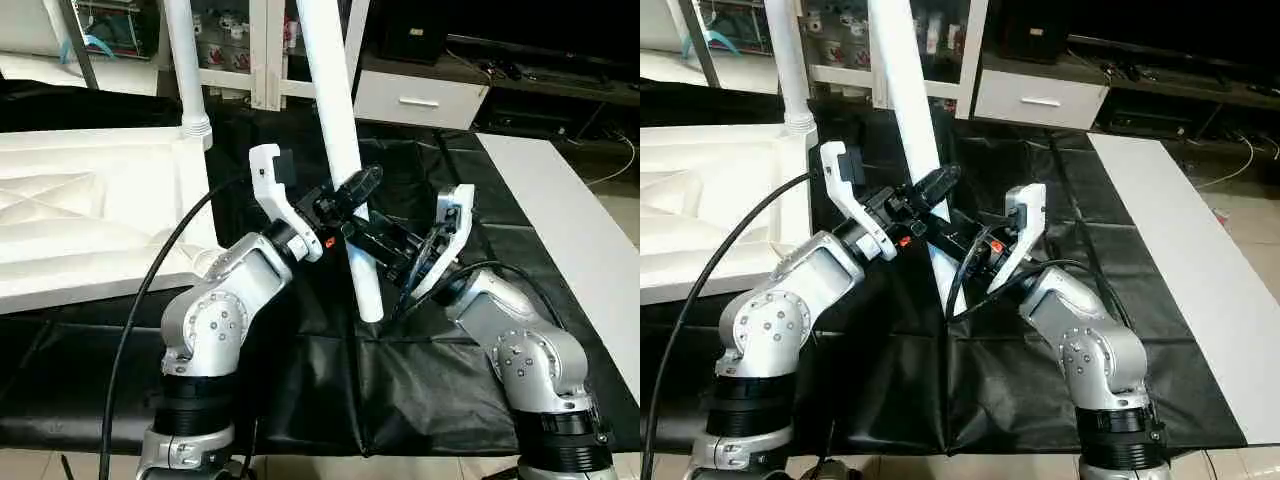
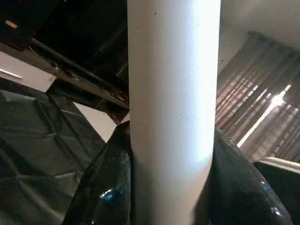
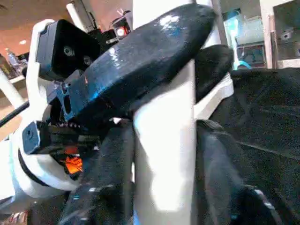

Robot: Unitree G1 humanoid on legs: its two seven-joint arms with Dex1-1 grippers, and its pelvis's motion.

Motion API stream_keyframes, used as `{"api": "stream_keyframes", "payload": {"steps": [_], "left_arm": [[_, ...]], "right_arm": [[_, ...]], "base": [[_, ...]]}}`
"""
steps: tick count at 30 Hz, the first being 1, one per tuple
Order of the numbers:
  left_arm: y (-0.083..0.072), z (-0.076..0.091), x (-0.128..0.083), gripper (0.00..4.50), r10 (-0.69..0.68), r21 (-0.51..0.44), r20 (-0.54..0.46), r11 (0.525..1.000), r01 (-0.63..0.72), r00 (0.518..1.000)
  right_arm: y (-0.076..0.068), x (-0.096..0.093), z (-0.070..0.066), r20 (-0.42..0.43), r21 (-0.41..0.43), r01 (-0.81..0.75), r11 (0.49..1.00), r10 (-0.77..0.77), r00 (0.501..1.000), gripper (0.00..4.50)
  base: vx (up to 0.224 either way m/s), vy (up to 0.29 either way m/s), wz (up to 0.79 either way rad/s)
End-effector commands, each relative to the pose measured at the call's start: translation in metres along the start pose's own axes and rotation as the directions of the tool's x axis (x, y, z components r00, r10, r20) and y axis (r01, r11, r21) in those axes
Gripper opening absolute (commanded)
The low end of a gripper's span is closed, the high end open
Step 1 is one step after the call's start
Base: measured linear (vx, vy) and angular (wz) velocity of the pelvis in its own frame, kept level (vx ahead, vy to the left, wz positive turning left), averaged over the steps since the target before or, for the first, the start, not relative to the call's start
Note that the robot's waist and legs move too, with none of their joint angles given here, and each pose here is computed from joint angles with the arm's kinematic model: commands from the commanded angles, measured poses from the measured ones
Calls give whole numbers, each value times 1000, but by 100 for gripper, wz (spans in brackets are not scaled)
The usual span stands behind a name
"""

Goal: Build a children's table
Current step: Insert table leg to table base

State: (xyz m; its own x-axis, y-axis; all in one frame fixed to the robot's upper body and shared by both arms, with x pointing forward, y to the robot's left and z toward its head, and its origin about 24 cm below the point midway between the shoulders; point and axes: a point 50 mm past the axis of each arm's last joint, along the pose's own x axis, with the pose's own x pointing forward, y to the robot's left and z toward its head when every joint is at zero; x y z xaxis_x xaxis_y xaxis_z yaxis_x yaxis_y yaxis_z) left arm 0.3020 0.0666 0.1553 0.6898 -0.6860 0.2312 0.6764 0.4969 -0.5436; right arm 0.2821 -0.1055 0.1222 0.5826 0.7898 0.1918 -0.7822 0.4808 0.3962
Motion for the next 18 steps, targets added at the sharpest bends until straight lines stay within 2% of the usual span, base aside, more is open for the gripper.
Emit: {"api": "stream_keyframes", "payload": {"steps": [1,5,6,13,15,17,18], "left_arm": [[-3,9,3,167,-18,5,34,1000,18,999],[-1,12,2,167,-9,2,51,1000,9,999],[-1,12,2,167,-9,2,51,1000,9,999],[4,17,1,167,6,4,65,1000,-7,998],[7,17,-1,167,14,55,37,998,-16,999],[12,17,-6,167,26,155,-24,988,-22,999],[16,16,-9,167,33,216,-68,976,-17,997]], "right_arm": [[1,-3,9,6,-39,-8,999,8,1000,238],[1,-7,10,-25,-73,-14,997,12,1000,256],[1,-7,10,-25,-73,-14,997,12,1000,281],[-3,-24,18,-71,-123,-18,992,9,997,320],[-5,-31,25,-70,-131,-22,991,12,997,323],[-9,-39,39,-54,-145,-18,989,10,999,323],[-12,-42,47,-51,-178,-9,984,0,999,323]], "base": [[0,0,0],[0,0,0],[0,0,0],[0,0,0],[0,0,0],[0,0,0],[0,0,0]]}}
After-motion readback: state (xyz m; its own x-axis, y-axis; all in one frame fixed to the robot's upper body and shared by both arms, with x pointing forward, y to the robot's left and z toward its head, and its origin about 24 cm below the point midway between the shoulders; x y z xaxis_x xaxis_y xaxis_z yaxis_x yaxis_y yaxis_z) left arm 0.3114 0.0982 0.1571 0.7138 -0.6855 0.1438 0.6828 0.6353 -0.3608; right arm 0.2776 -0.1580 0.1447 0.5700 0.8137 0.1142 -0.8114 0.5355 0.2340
